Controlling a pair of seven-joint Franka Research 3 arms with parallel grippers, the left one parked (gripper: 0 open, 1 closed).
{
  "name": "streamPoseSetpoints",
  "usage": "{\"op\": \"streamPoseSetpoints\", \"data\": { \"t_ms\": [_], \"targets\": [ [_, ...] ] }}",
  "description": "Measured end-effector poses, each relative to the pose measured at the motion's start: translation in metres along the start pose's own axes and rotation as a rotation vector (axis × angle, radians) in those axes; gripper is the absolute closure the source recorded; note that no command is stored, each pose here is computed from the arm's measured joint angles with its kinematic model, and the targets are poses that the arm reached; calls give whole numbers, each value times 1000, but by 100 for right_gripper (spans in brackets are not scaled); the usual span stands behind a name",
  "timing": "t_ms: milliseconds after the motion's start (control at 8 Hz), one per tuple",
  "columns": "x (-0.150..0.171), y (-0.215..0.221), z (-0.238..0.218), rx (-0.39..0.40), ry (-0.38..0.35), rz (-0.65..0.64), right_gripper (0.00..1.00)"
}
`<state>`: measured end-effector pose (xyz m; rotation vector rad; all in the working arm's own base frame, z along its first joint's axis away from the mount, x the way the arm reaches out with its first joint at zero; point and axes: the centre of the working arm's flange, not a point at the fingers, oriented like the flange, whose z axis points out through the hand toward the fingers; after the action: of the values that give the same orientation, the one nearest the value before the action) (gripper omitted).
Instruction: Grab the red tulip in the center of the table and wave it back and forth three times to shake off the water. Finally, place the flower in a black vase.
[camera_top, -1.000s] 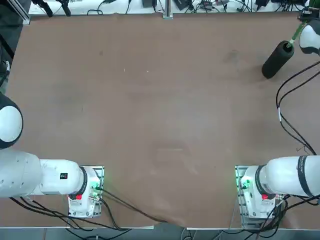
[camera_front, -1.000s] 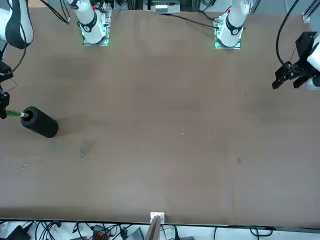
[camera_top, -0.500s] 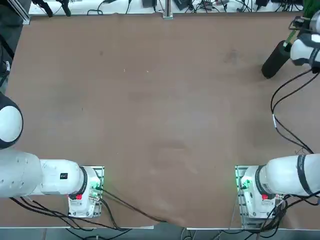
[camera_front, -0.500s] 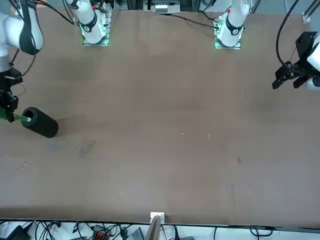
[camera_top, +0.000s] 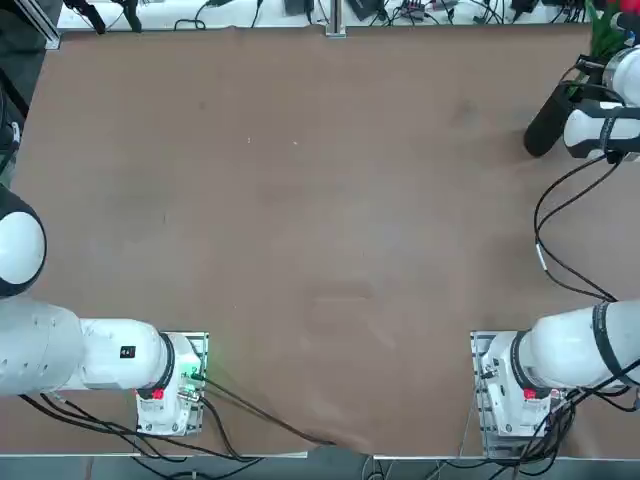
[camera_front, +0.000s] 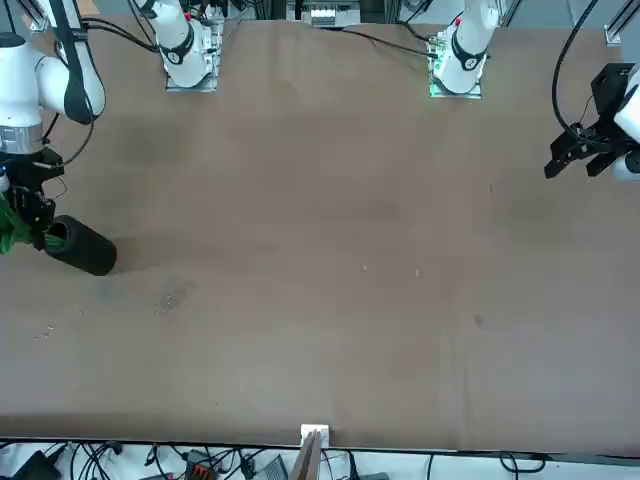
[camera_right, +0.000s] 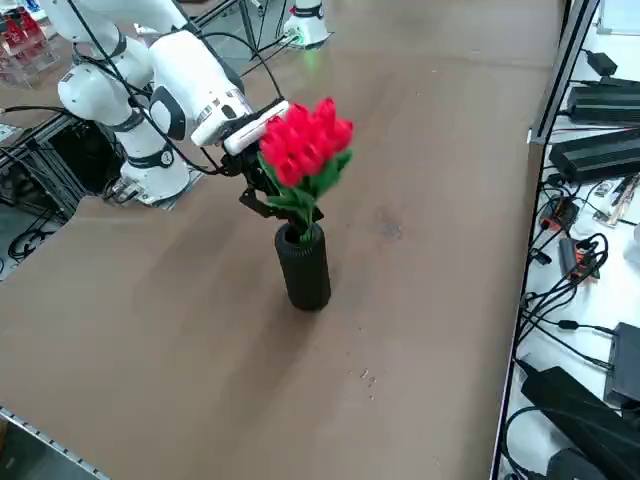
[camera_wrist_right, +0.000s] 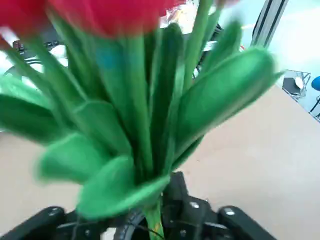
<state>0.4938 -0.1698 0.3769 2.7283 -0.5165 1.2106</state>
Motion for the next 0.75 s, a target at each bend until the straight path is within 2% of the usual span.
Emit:
{"op": "streamPoseSetpoints", "data": {
  "t_ms": [250, 375, 500, 750],
  "targets": [
    [5, 1, -6, 2, 10, 10, 20],
    [7, 2, -8, -4, -9, 14, 2],
    [14, 4, -15, -17, -58, 21, 0],
    [51, 12, -55, -55, -190, 48, 0]
  ]
}}
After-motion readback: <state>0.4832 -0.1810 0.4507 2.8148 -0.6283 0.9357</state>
